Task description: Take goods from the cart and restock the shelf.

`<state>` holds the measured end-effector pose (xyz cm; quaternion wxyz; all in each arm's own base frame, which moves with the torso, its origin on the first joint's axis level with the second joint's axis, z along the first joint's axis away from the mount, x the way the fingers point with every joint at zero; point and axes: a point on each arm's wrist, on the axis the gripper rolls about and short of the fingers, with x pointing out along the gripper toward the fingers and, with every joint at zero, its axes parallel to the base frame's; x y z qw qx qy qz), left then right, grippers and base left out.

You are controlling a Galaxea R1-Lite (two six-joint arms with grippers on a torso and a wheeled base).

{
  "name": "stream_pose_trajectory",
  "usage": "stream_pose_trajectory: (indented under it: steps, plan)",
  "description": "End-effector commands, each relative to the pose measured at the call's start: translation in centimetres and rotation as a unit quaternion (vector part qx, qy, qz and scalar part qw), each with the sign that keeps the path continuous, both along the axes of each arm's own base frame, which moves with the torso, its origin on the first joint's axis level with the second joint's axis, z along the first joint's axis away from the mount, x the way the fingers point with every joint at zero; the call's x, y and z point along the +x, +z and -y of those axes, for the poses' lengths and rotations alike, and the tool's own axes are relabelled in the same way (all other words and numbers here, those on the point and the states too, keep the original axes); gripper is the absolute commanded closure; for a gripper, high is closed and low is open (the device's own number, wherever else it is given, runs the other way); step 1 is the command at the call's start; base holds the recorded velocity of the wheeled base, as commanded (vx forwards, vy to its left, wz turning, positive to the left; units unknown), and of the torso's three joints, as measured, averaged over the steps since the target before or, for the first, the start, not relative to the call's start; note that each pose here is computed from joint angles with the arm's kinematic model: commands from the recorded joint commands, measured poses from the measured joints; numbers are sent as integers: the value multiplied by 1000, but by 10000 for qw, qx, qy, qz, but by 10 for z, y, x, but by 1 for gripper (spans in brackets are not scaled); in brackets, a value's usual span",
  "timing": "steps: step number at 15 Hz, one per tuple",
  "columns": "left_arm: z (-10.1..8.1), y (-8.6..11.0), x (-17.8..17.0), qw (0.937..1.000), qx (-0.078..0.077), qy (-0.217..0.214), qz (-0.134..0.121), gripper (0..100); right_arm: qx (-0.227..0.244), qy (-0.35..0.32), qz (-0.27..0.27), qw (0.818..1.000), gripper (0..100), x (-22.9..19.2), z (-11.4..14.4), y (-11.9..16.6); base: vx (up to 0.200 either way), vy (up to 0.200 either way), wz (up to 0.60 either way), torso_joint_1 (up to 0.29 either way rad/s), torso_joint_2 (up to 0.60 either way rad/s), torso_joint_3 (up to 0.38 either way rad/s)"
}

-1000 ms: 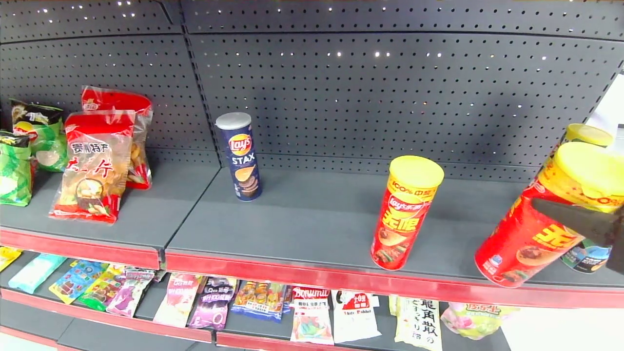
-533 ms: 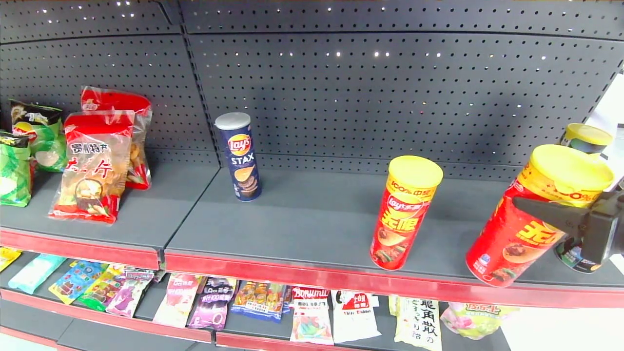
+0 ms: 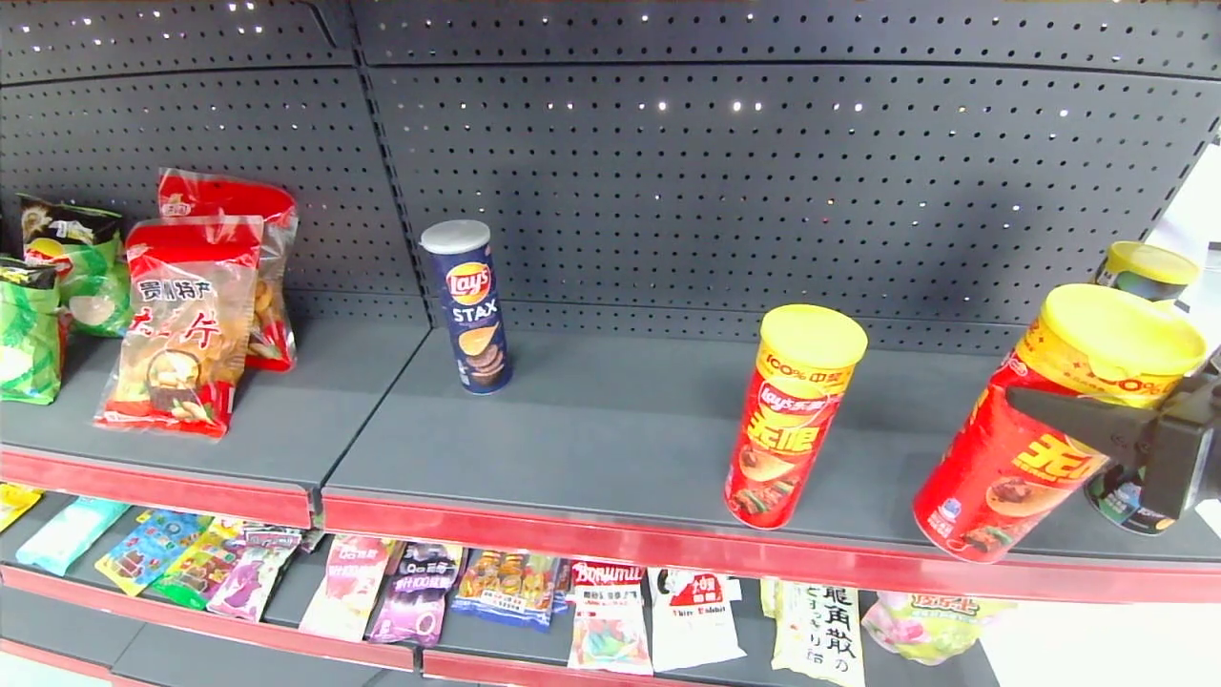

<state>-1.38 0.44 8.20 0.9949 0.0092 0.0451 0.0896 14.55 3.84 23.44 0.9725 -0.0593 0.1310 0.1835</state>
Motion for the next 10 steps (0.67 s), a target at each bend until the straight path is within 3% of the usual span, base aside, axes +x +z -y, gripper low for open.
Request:
stream_pose_trajectory:
  steps: [1, 2, 3, 4, 7, 10]
  plan:
    - [1, 1, 2, 9994, -6, 312, -149, 0, 15, 1, 34, 10000, 100, -2, 0, 1, 0, 0, 0, 0, 0, 0]
    - [1, 0, -1, 10000, -21, 60, 75, 0, 13, -6, 35, 10000, 100, -2, 0, 1, 0, 0, 0, 0, 0, 0]
    - [2, -1, -6, 9971, -67, -637, 421, 0, 15, 1, 34, 10000, 100, -1, 0, 1, 0, 0, 0, 0, 0, 0]
    - [6, -7, -9, 9919, 7, -1198, 426, 0, 11, -6, 27, 10000, 100, -1, 0, 1, 0, 0, 0, 0, 0, 0]
    - [6, -7, -9, 9907, 29, -1298, 394, 0, 9, -6, 20, 10000, 100, -1, 0, 1, 0, 0, 0, 0, 0, 0]
    - [4, -7, -9, 9952, 42, -894, 400, 0, 9, -8, -12, 10000, 100, 0, 0, -1, 0, 0, 0, 0, 0, 0]
